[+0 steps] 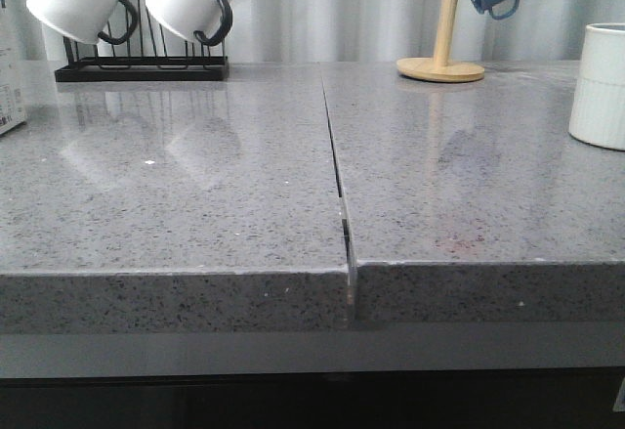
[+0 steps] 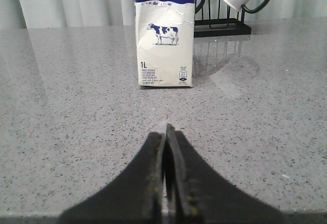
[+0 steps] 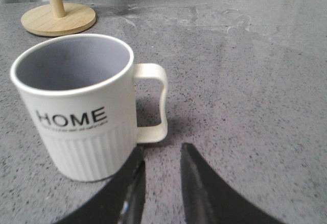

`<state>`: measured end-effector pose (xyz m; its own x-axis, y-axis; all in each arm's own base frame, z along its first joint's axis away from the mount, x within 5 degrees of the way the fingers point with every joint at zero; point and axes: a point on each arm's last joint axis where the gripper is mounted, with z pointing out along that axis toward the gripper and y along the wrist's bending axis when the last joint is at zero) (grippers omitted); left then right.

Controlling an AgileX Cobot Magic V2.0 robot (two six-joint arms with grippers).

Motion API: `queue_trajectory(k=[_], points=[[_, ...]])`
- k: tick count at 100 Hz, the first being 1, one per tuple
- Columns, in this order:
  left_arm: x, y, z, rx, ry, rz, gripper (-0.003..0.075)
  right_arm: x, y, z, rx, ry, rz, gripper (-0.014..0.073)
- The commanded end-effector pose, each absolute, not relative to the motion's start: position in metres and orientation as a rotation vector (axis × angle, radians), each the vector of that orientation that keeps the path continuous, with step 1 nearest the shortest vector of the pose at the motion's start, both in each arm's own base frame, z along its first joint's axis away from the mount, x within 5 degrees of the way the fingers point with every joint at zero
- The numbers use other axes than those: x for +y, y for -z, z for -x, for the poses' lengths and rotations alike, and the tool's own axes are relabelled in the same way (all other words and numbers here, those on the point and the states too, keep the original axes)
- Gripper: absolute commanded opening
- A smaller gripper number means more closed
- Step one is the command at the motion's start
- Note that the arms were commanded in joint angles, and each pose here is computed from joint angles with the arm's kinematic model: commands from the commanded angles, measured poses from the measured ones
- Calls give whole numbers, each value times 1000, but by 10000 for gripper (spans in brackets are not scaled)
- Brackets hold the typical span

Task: Place milk next to cup
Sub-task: 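Grasp the white HOME mug by its handle with the right gripper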

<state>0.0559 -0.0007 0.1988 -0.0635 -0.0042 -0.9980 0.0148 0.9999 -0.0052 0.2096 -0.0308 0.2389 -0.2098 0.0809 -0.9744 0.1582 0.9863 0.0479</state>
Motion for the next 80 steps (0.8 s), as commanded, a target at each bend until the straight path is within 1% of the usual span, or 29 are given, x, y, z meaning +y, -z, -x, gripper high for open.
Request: queue_trajectory(k=[1, 69, 74, 80], points=[[-1, -193, -56, 1569, 32, 3, -20, -34, -256, -225, 1657, 87, -152, 205], [-1, -193, -56, 1569, 32, 3, -20, -47, -233, -309, 1715, 85, -158, 204], [-1, -193, -56, 1569, 32, 3, -20, -47, -233, -315, 1703, 86, -157, 197], [-1, -193, -56, 1569, 32, 3, -20, -48, -231, -321, 1706, 86, -157, 157]])
